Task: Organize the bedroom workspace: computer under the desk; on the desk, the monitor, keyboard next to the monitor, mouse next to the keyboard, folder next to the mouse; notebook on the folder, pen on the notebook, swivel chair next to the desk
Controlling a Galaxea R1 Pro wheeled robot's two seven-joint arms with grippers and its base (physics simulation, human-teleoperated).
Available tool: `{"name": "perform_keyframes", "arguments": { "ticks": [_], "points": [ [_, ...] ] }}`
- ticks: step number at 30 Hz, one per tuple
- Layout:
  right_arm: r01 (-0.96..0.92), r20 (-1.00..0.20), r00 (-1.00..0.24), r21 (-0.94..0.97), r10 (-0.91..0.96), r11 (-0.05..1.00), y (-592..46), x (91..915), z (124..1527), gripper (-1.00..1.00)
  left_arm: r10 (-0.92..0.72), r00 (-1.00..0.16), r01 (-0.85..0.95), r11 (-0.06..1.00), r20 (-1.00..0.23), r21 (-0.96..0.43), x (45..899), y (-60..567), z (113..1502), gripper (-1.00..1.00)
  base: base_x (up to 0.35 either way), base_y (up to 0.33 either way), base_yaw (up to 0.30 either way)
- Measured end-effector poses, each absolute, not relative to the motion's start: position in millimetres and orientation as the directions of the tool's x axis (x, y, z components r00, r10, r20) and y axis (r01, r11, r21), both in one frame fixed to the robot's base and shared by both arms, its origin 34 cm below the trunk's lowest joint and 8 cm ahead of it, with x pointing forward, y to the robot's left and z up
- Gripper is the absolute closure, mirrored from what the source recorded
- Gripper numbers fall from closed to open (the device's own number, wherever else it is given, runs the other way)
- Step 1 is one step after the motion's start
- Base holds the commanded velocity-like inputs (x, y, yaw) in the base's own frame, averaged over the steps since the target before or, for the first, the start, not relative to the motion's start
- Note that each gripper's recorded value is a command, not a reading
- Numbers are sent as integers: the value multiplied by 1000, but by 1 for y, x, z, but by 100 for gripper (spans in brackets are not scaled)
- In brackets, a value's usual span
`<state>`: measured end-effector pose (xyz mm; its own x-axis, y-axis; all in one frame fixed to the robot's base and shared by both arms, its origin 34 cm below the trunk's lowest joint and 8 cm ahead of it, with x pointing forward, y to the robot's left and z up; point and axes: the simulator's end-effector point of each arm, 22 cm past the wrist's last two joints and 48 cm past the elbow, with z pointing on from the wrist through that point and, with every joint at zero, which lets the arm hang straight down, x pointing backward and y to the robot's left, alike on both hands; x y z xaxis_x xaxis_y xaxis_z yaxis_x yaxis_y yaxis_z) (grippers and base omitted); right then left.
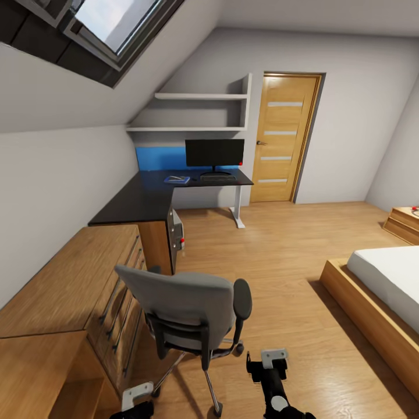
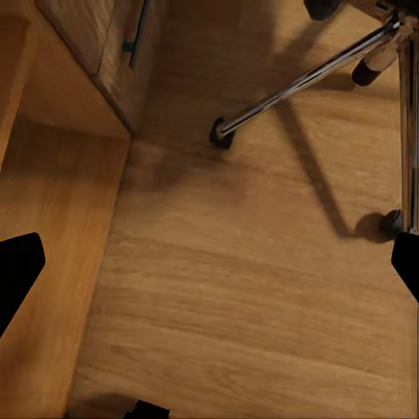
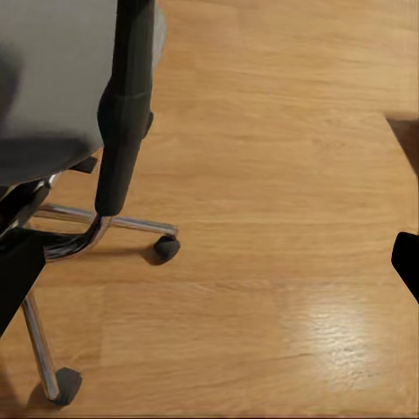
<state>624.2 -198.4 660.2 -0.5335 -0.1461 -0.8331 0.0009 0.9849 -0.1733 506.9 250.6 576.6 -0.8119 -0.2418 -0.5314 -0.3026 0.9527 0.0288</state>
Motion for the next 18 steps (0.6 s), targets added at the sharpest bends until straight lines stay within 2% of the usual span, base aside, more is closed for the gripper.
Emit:
{"name": "perform_keyframes", "arguments": {
  "ticks": [9,18],
  "points": [
    [63,-751,-658,-125,-53,990,-190,621,629,-100,-236,-846,-296,954,-478,53,488,253,549,-100,0,0,0],
    [27,-811,-583,-87,-55,996,-180,629,626,-100,-242,-797,-318,947,-553,45,501,257,543,-100,0,0,0]
  ]
}}
